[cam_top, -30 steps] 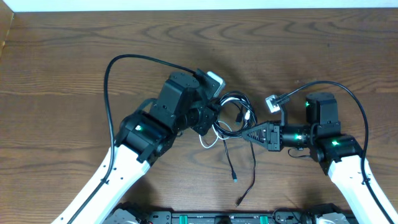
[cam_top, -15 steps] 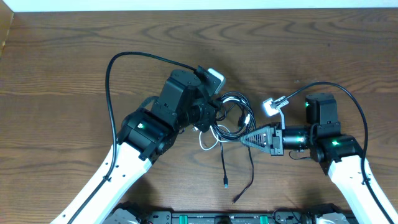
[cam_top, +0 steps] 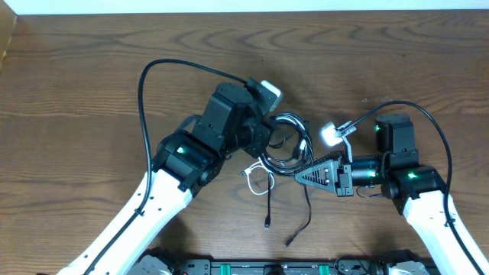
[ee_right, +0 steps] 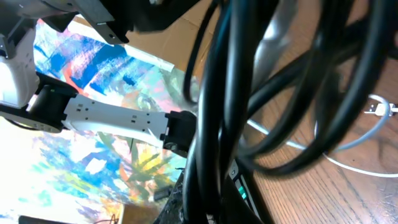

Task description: Untangle cables

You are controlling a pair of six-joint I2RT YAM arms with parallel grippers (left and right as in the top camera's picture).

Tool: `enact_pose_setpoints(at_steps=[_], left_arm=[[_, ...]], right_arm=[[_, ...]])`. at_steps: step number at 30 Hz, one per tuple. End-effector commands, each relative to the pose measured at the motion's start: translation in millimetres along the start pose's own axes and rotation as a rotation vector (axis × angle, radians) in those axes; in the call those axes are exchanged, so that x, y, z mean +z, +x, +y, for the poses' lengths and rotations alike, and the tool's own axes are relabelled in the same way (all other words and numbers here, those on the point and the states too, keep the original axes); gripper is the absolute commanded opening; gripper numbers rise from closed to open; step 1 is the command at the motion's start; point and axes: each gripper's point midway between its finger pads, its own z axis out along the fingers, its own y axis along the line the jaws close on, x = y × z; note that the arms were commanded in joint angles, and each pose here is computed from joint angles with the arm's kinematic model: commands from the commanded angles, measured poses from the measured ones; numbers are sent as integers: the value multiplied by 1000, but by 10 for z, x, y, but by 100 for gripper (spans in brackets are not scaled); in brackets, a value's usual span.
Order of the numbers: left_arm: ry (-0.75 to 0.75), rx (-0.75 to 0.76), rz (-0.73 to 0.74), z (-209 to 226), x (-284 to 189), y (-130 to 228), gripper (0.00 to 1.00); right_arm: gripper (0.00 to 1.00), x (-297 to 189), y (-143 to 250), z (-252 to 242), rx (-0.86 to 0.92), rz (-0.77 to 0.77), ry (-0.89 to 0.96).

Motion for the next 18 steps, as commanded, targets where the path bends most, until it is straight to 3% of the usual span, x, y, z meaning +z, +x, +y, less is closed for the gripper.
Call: enact_pose_setpoints(at_steps=[1,7,15,18], left_arm=[[-90,-7,-39,173,-43,-138,8],[-88,-76,-81,171,-67,-232,8],[-299,-151,-220,503,-523,-434,8],[-300,-153,-266,488,-698,-496,7]], right_arm=[[1,-17,32,196,-40,13,-98],[1,-9,8,54,-36,0,-16],[1,-292,84,-928,216,-77,577],[1,-430,121,-1111,277,-104,709]])
